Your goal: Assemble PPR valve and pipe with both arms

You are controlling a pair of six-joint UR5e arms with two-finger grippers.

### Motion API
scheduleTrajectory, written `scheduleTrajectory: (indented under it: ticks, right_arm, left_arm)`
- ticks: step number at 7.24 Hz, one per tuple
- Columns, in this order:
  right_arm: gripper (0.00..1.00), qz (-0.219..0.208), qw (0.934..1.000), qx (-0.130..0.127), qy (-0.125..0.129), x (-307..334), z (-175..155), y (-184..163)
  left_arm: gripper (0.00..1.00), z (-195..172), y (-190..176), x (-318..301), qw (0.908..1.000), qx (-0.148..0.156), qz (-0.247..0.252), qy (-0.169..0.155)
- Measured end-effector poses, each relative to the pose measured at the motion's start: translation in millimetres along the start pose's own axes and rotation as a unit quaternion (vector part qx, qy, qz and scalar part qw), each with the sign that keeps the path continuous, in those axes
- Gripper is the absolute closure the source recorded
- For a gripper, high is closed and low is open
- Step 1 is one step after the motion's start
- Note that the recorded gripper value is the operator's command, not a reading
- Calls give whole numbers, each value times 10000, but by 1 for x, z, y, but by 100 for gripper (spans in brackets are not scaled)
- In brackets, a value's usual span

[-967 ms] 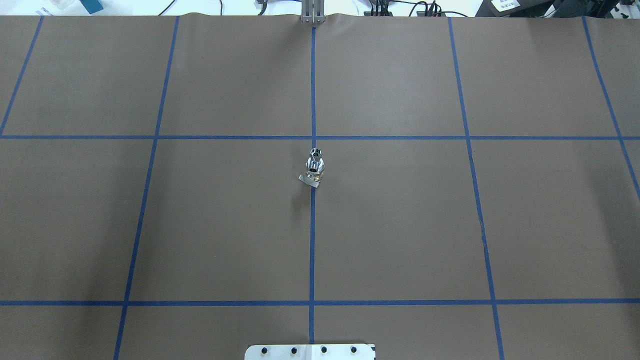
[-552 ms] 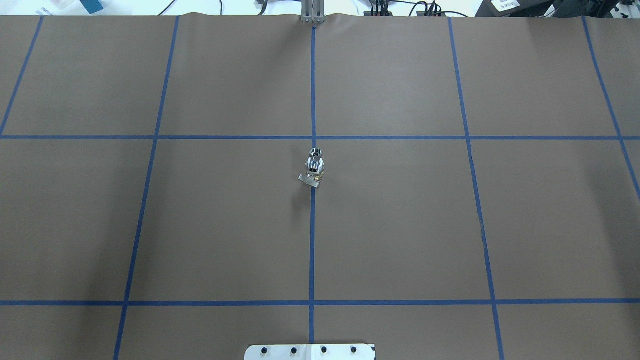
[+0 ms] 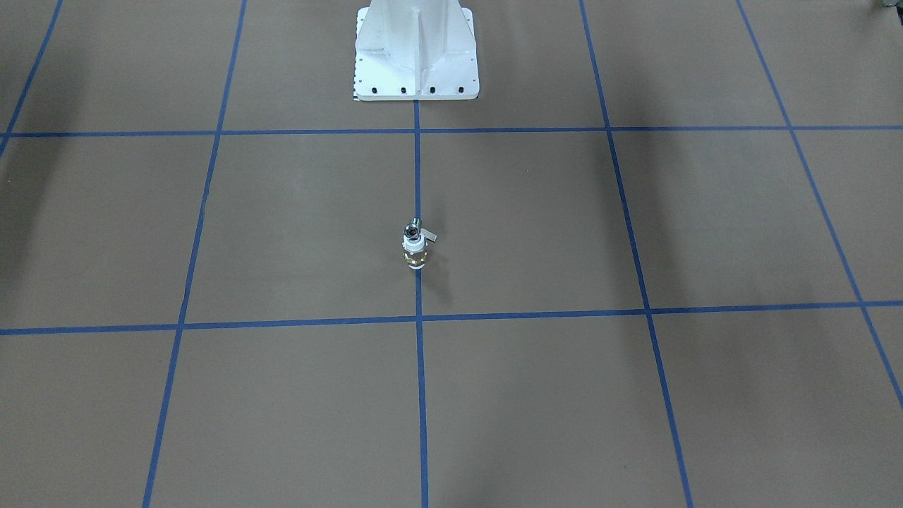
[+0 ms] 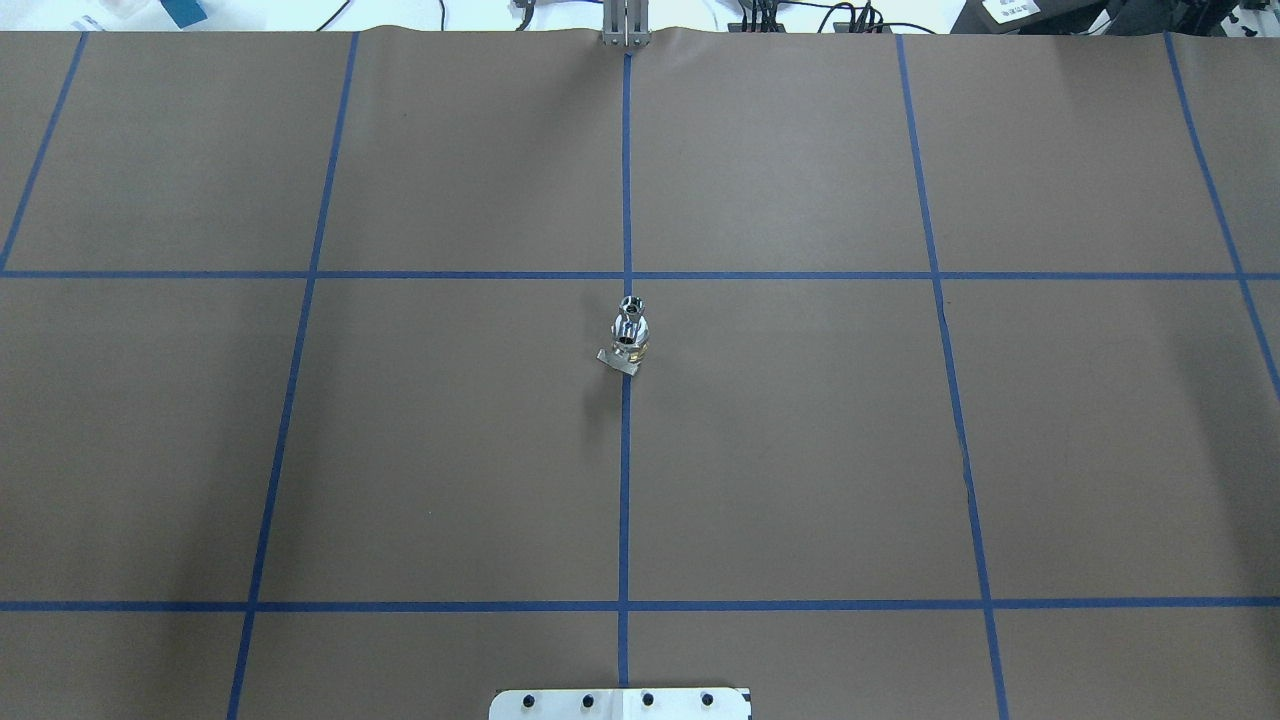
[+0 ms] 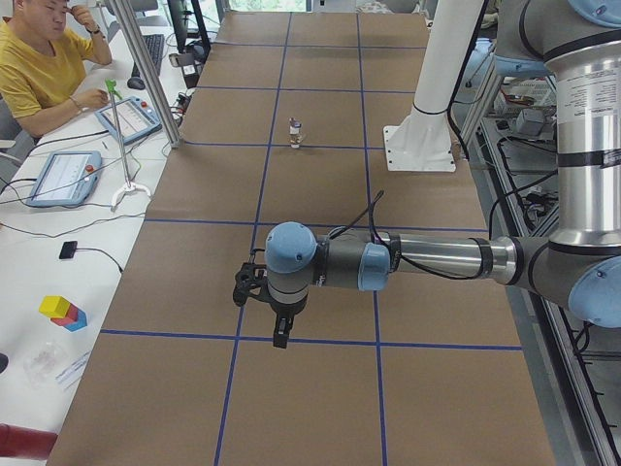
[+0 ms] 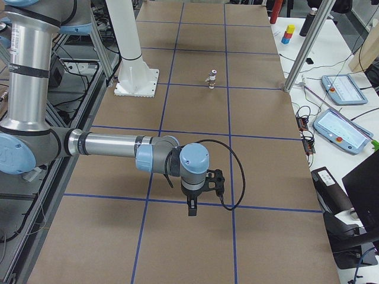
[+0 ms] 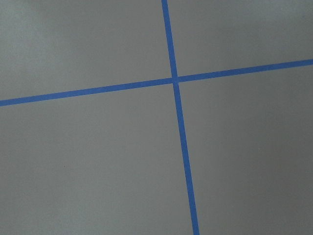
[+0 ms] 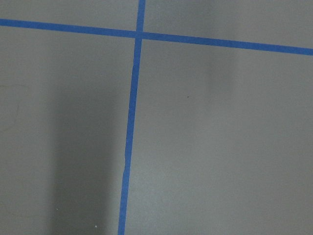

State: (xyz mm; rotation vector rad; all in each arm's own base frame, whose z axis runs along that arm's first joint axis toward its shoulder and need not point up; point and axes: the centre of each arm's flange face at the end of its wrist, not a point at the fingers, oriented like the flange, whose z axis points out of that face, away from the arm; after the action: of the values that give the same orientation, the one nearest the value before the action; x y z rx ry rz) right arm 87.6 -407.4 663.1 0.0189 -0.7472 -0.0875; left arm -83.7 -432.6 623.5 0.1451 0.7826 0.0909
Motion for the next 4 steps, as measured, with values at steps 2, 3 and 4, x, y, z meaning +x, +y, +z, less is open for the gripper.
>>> scheduleTrajectory:
  ticks: [2,3,4]
  right_arm:
    - [0,-4,10000,2,-3,0,0,0]
    - [0,-2,10000,2,-3,0,0,0]
    - [0,-5,10000,6,-3,-1,0,0]
  left_arm:
    - [0,1,-1,0,10000,-8,7,-1]
    - [0,1,-1,0,10000,-14,2,1]
    - [0,2,0,0,10000,-20,-3,5]
